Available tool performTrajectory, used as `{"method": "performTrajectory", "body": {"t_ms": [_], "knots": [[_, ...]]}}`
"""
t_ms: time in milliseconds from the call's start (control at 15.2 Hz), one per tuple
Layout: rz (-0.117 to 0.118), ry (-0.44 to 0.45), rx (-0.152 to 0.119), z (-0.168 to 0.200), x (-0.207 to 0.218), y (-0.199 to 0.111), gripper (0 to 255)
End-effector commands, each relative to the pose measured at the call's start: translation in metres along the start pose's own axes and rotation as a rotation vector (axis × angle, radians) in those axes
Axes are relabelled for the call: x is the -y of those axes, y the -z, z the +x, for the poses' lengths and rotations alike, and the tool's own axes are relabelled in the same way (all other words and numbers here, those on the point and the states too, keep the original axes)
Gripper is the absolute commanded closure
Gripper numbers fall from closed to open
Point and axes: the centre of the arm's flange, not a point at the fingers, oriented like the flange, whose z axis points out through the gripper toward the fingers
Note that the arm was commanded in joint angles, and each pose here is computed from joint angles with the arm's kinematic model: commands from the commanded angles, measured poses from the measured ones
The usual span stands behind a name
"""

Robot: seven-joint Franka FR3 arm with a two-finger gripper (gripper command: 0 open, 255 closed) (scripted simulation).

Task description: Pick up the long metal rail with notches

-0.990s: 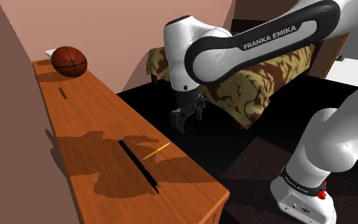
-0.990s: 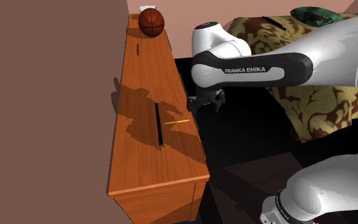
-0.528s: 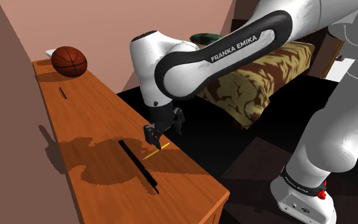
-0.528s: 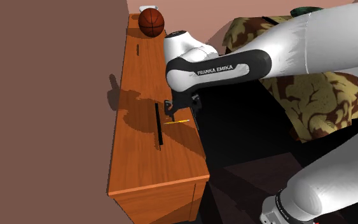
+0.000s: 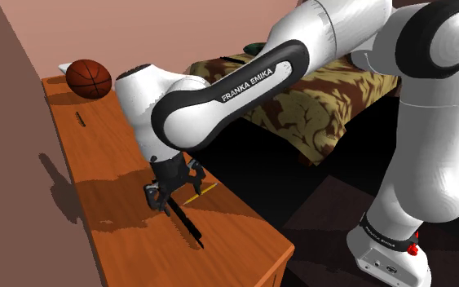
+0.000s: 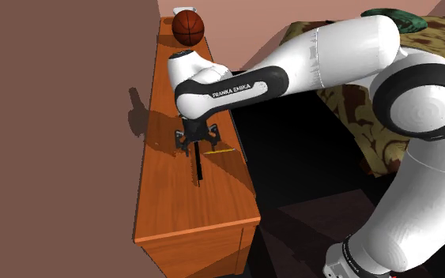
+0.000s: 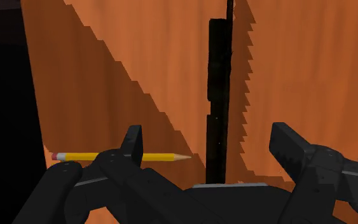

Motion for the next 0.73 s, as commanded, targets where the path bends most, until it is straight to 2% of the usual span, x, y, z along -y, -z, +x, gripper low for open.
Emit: {"method": "performTrajectory", "body": {"t_ms": [0, 396, 594, 660], "knots": [[0.002, -0.006, 0.004, 0.004, 0.012, -0.005, 0], [0.002, -0.006, 0.004, 0.008, 0.014, -0.036, 0], [0.002, -0.006, 0.004, 0.009, 0.015, -0.039, 0], [0.002, -0.006, 0.004, 0.009, 0.015, -0.039, 255]]}}
